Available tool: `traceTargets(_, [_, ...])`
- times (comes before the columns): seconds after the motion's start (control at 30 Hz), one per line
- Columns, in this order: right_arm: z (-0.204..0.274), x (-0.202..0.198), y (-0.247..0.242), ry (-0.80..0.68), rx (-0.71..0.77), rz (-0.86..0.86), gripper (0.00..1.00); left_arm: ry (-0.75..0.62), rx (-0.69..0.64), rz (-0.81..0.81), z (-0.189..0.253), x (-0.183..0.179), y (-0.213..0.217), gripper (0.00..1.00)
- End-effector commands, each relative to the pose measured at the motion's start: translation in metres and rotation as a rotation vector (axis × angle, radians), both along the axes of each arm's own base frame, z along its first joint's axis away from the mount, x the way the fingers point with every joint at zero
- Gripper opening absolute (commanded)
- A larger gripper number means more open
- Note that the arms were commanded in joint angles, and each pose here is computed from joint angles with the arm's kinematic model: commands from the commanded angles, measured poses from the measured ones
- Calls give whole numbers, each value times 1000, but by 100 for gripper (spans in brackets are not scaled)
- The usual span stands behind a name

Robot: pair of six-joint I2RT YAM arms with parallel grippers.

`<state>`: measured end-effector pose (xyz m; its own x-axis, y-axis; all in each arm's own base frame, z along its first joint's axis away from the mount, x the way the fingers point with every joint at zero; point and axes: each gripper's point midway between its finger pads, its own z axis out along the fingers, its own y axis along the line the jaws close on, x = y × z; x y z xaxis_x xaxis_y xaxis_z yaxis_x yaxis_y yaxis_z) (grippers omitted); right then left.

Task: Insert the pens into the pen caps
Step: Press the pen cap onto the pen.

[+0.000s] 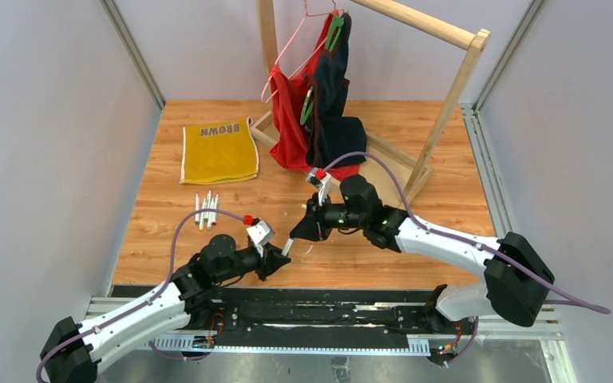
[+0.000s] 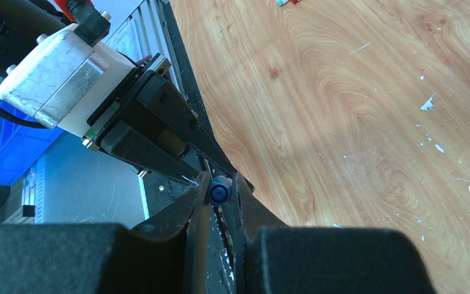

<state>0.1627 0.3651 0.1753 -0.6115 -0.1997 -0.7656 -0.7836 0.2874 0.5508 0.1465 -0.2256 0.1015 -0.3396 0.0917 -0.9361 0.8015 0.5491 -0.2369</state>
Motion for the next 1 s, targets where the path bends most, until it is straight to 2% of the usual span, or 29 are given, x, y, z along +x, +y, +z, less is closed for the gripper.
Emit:
traceTargets(0.0, [-73,-82,-27,269,-228,176,1,-267,-370,111,128,34,-2,0])
traceTargets(0.37, [-93,-110,-48,329,-312,266,1,-284,-377,118,135,35,4,0])
traceTargets(0.63, [-93,-126,-48,426,-268,283,1,-271,-378,147,136,42,7,0])
traceTargets(0.97, [-98,-131,-41,449,-250,284,0,-267,-404,128,140,44,2,0])
